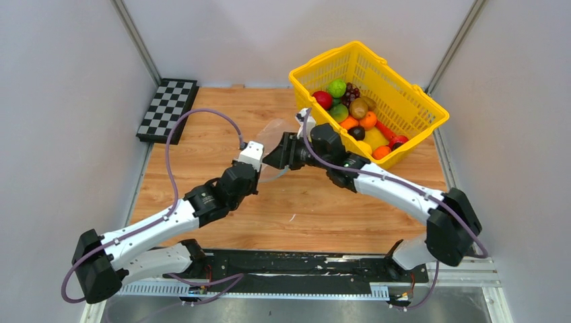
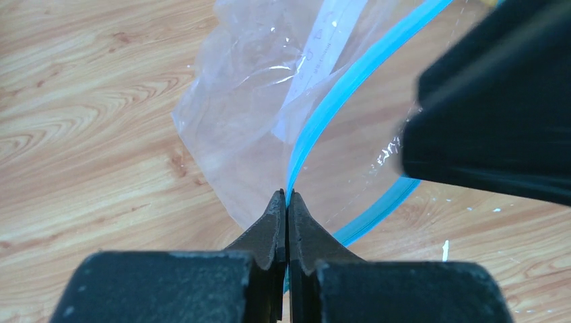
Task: Place the food in the zip-top bag and seal the zipper
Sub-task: Pick up the zipper food storage bag at the center of the board, then open the zipper of the food storage bag at the center of the board.
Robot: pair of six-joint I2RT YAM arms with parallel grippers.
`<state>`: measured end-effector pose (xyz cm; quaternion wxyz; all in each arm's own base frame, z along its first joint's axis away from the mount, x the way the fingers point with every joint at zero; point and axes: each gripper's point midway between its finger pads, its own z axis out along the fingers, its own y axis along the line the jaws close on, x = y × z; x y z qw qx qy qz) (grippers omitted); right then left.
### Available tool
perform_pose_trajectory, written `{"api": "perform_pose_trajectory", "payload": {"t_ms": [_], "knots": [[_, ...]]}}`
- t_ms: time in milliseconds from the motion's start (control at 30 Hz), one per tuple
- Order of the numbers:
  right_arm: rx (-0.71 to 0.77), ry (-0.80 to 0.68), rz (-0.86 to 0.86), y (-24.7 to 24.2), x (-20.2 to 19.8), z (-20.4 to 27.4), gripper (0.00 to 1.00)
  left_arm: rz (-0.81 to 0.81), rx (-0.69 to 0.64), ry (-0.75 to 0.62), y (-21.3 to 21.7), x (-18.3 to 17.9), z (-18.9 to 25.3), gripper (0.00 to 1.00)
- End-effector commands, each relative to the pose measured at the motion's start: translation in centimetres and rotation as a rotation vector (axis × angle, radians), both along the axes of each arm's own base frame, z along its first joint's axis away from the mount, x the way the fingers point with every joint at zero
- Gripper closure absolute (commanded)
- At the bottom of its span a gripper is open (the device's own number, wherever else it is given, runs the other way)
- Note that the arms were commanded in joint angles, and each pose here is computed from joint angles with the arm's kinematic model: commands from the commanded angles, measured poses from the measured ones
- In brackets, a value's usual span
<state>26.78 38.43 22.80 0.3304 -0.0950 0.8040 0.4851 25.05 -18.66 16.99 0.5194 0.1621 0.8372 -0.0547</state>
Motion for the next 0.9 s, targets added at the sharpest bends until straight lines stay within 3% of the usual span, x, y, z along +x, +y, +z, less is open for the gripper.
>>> {"api": "perform_pose_trajectory", "payload": {"t_ms": [0, 433, 633, 867], "knots": [[0.026, -0.141, -0.027, -2.4, -0.8, 3.1, 0.49, 0.036, -0.112, -0.033, -0.6, 0.2, 1.6, 1.0], [-0.031, -0.119, -0.361, -8.6, 0.8, -0.7, 0.57, 0.012, -0.211, -0.004, -1.4, -0.7, 2.7, 1.0], [0.01, -0.041, -0.359, -6.8, 1.7, -2.0, 0.64, -0.023, -0.225, 0.011, -1.9, -1.2, 2.6, 1.0], [0.05, -0.058, -0.331, -5.6, 2.3, -0.3, 0.64, -0.001, -0.198, 0.012, -1.1, -1.2, 2.5, 1.0]]}}
